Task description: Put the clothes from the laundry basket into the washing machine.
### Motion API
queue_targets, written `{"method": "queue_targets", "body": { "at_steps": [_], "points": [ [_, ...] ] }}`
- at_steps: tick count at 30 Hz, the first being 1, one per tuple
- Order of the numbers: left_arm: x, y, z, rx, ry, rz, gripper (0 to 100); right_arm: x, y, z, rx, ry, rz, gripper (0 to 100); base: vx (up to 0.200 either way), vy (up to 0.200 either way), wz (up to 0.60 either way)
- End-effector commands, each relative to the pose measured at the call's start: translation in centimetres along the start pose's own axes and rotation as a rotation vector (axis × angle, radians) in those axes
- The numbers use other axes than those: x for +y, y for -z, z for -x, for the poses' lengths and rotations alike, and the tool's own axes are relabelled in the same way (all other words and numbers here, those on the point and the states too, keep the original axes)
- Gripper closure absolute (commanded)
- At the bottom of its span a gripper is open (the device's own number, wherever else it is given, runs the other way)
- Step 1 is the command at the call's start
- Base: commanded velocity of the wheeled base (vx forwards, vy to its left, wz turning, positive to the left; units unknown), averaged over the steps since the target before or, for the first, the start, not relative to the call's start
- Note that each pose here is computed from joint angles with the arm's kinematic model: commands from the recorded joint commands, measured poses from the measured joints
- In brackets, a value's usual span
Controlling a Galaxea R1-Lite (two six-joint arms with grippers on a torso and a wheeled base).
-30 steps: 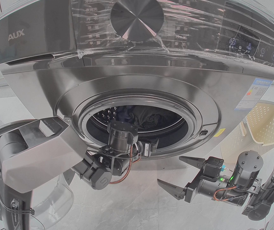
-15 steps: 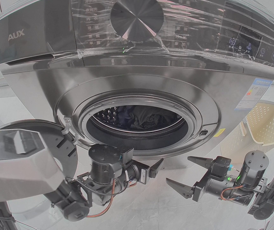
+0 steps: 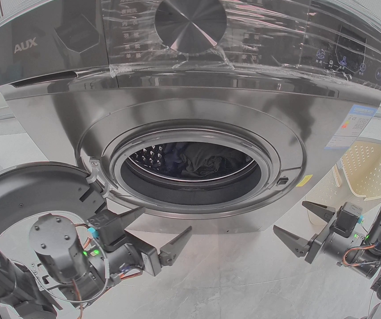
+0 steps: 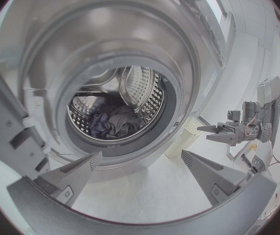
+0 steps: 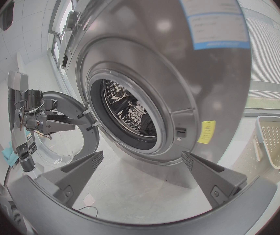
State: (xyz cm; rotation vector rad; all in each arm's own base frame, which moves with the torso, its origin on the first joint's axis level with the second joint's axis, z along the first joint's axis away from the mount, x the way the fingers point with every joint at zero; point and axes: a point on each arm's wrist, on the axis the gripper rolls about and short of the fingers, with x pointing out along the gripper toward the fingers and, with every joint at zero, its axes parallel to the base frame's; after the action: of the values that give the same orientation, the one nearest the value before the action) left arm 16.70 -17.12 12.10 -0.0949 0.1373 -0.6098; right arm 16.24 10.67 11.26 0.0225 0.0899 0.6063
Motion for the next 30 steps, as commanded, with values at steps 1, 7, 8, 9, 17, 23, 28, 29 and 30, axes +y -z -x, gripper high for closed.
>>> {"method": "queue_targets", "body": {
  "at_steps": [1, 7, 8, 9, 17, 23, 28, 29, 30],
  "points": [
    [0.7, -1.1, 3.1, -0.064, -0.022, 0.007, 0, -1.0, -1.2, 2.0, -0.068, 0.061, -0.002, 0, -0.200, 0.000, 0.00],
    [2.1, -1.7, 5.2, -0.101, -0.074, 0.007, 0, -2.2, -1.5, 2.4, -0.086, 0.135, -0.005, 0, 0.000, 0.000, 0.00],
    [2.2, -1.6, 5.8, -0.101, -0.078, 0.003, 0, -2.3, -1.4, 2.5, -0.077, 0.139, -0.008, 0, -0.200, 0.000, 0.00],
    [2.3, -1.6, 6.3, -0.102, -0.078, -0.003, 0, -2.3, -1.4, 2.7, -0.062, 0.144, -0.011, 0, -0.200, 0.000, 0.00],
    [3.6, -2.0, 9.6, -0.159, -0.144, -0.053, 0, -2.1, -1.6, 5.9, 0.003, 0.213, -0.011, 0, -0.175, 0.000, 0.00],
    [4.0, -2.8, 12.7, -0.210, -0.163, -0.045, 0, -1.7, -1.7, 8.8, 0.016, 0.282, -0.009, 0, -0.033, 0.000, 0.00],
    [4.7, -1.9, 15.8, -0.170, -0.220, -0.057, 0, -1.4, -1.4, 12.5, -0.008, 0.353, -0.001, 0, -0.200, 0.000, 0.00],
    [4.8, -1.8, 16.3, -0.173, -0.228, -0.055, 0, -1.4, -1.3, 13.0, -0.015, 0.371, 0.003, 0, 0.000, 0.000, 0.00],
    [4.8, -1.8, 16.5, -0.173, -0.229, -0.055, 0, -1.4, -1.3, 13.2, -0.023, 0.379, 0.003, 0, 0.000, 0.000, 0.00]
  ]
}}
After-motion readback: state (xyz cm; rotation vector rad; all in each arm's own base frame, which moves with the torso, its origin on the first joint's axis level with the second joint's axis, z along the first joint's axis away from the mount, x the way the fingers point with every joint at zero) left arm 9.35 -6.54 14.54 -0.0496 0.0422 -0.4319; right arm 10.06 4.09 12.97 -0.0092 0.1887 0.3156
